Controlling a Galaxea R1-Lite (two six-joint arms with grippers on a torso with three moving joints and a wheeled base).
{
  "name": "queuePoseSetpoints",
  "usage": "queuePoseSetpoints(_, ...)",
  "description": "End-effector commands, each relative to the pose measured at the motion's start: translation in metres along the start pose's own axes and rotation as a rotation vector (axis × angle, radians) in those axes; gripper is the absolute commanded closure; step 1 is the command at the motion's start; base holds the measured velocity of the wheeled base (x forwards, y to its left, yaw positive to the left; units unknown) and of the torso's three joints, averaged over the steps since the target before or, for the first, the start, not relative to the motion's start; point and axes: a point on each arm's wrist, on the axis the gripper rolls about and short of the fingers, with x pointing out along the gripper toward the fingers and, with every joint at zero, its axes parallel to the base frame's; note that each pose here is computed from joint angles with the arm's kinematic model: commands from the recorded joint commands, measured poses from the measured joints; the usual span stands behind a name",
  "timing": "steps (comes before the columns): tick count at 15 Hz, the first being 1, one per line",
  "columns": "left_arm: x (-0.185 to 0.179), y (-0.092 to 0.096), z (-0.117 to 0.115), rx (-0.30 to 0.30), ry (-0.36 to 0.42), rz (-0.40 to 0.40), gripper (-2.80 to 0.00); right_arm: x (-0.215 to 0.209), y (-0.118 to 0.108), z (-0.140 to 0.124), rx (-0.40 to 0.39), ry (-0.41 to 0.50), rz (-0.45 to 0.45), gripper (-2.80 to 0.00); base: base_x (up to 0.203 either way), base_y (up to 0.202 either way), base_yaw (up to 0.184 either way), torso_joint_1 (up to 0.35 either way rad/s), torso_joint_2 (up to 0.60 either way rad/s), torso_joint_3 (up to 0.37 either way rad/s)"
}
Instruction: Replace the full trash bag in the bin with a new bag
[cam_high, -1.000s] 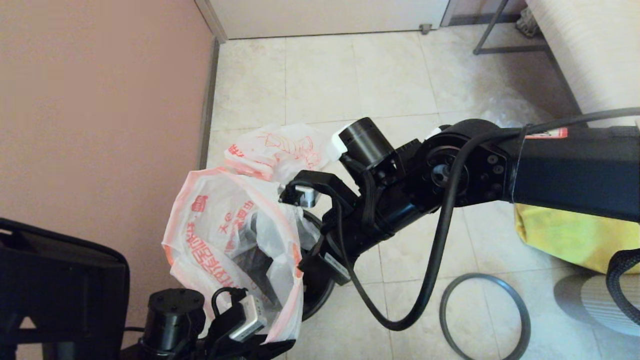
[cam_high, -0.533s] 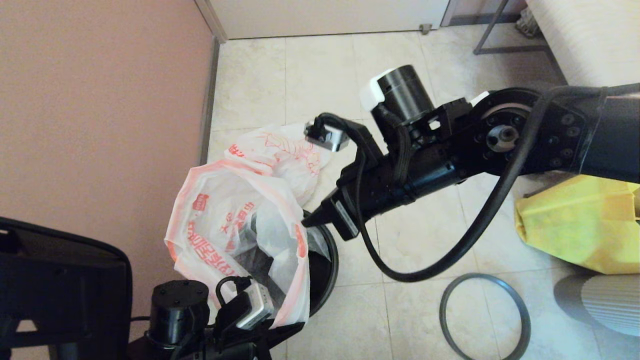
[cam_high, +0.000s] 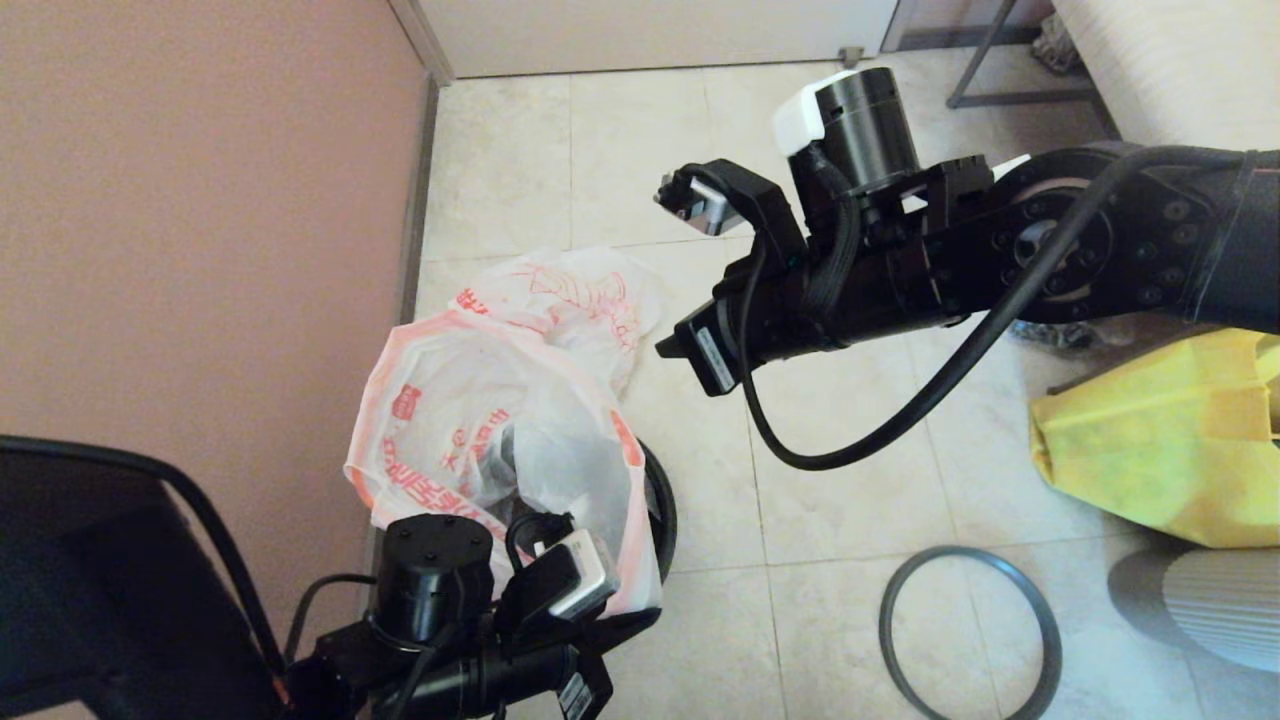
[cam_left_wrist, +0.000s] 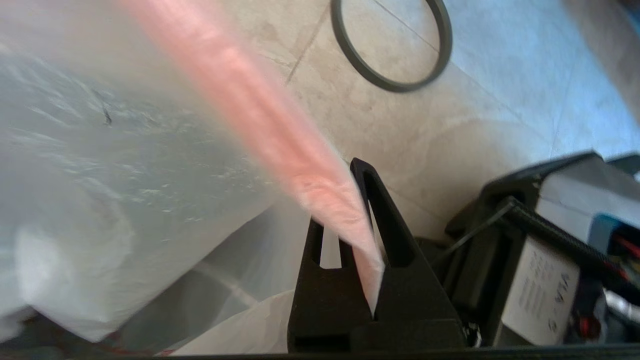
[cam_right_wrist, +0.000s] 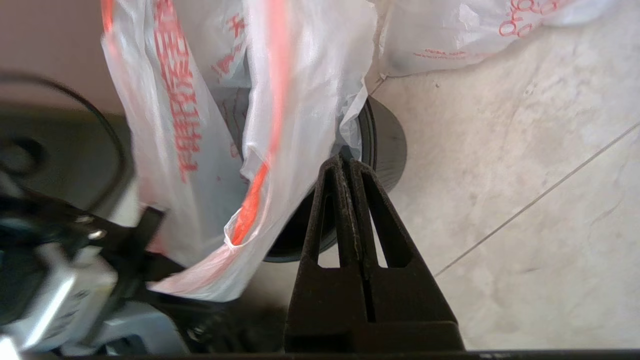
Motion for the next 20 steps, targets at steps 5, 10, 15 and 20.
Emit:
queuePoseSetpoints(5,-0.015,-0.006,0.022,0.056,-0.053,-0.003,0.0,0.007,0.017,-0.006,-0.084,0.061,0.051,-2.8,0.0,0.0,0.0,0.0,0.0,0.0)
queuePoseSetpoints(10,-0.016,-0.008,0.02,0.053,-0.048,-0.016,0.0,-0.004,0.03,-0.012,-0.093,0.152,0.116,-2.8,0.0,0.0,0.0,0.0,0.0,0.0)
queuePoseSetpoints(15,-0.009,-0.018,0.012,0.069,-0.058,-0.055,0.0,0.011,0.028,-0.025,-0.2,0.208,0.199,-2.8,0.0,0.0,0.0,0.0,0.0,0.0)
queuePoseSetpoints(20,0.009,-0.026,-0.005,0.097,0.004,-0.084,0.0,0.03,0.034,-0.028,-0.237,0.2,0.18,-2.8,0.0,0.0,0.0,0.0,0.0,0.0)
